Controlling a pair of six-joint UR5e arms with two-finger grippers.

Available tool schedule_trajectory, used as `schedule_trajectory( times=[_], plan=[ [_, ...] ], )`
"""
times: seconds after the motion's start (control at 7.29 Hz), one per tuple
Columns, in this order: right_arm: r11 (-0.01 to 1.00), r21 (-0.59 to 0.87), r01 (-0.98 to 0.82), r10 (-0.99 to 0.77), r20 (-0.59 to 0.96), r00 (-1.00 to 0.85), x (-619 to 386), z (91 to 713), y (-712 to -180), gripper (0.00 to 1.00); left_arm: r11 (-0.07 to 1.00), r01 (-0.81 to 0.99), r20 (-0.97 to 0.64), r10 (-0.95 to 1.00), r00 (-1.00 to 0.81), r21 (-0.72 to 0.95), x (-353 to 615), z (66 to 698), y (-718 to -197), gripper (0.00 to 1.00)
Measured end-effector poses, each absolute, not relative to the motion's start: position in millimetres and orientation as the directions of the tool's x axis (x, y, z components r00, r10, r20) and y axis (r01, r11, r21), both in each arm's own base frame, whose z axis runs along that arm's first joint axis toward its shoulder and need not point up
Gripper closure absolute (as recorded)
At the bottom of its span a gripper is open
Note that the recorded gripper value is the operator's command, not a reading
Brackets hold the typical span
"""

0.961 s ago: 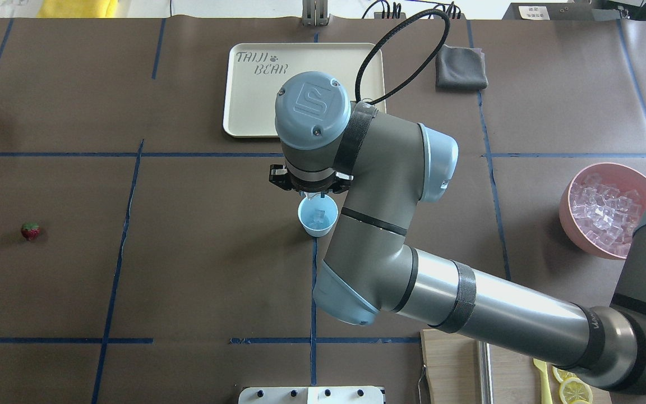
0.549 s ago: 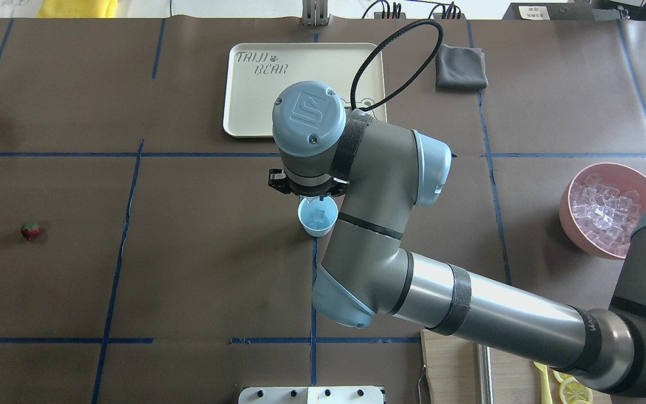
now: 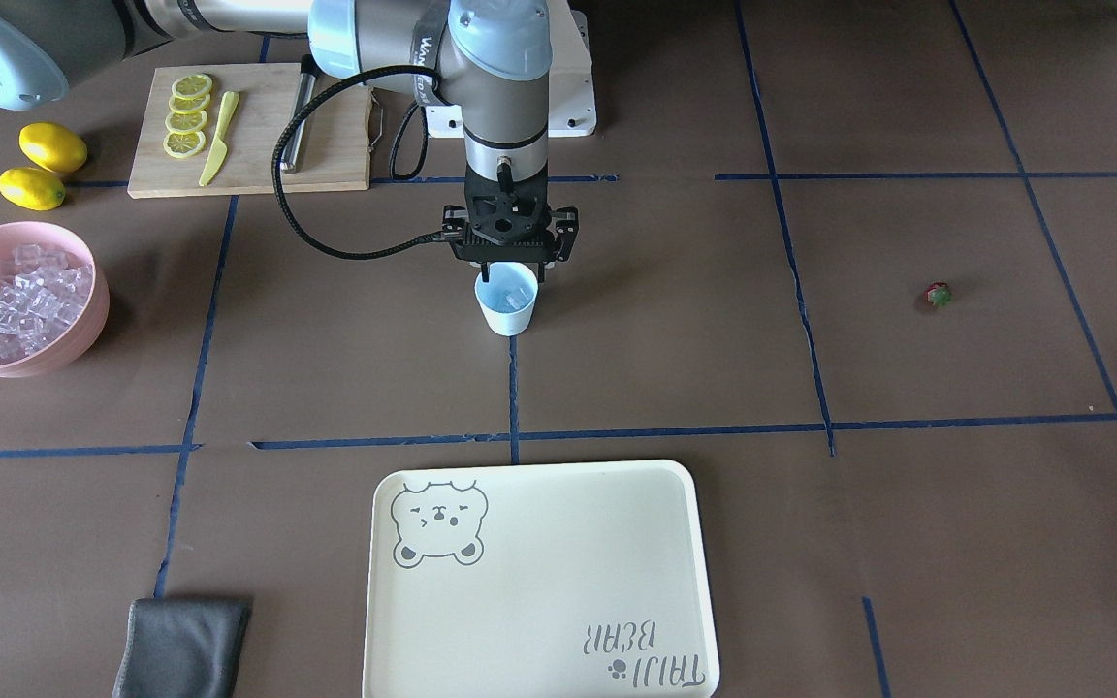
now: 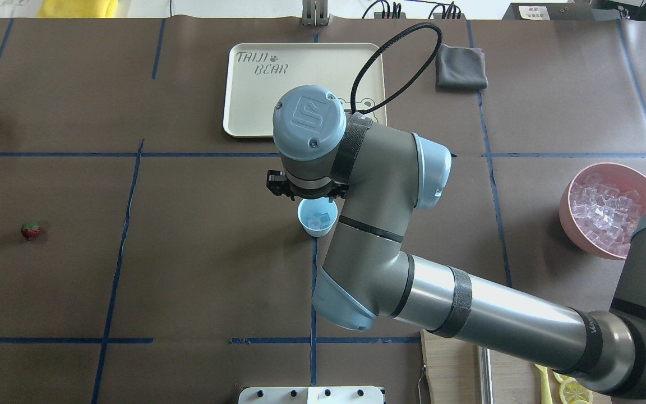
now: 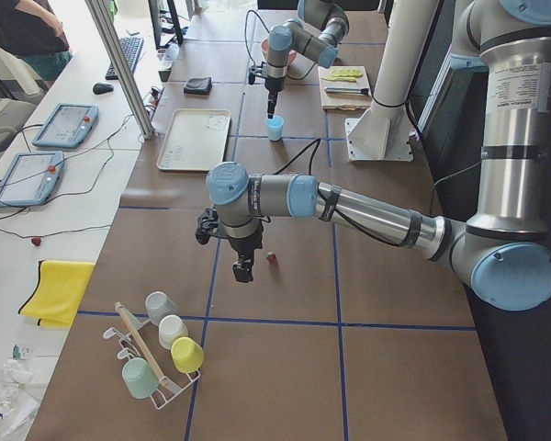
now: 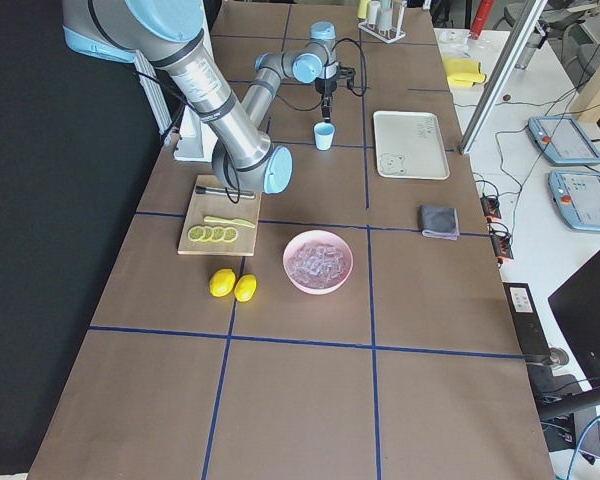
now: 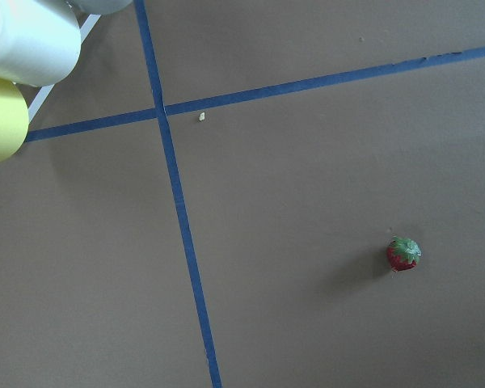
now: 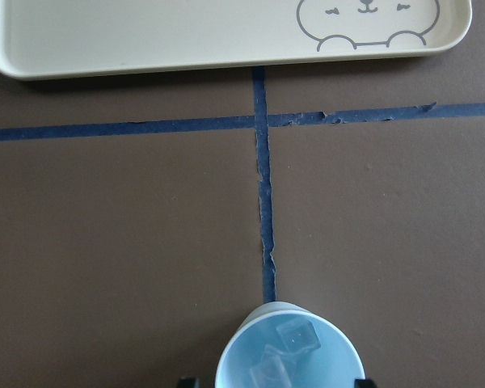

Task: Put ice and strawberries in cup
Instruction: 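Move the right gripper back over the pink bowl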

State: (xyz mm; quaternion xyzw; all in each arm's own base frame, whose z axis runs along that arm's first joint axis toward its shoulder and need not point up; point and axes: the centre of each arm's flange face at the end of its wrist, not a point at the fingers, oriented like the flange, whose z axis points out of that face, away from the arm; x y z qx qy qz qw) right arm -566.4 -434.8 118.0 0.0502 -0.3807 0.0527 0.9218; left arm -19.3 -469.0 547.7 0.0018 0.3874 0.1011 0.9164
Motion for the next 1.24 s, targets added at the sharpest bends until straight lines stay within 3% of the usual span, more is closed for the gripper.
schedule_trajectory(
  times=[0.27,0.69,1.24],
  plan=[
    [0.989,0.06,-0.133,0.052,0.706,0.707,-563,119,-439,0.0,0.979,-0.185,-0.71,0.189,0.679,0.085,-19,546,-470,0.0],
    [0.99,0.098,-0.099,0.001,0.702,0.712,-505,135,-498,0.0,0.978,-0.188,-0.706,0.198,0.68,0.093,-18,543,-471,0.0],
    [0.971,0.224,0.084,-0.215,0.666,0.714,-293,270,-574,0.0,0.976,-0.185,-0.702,0.211,0.68,0.114,-17,532,-476,0.0]
  ],
)
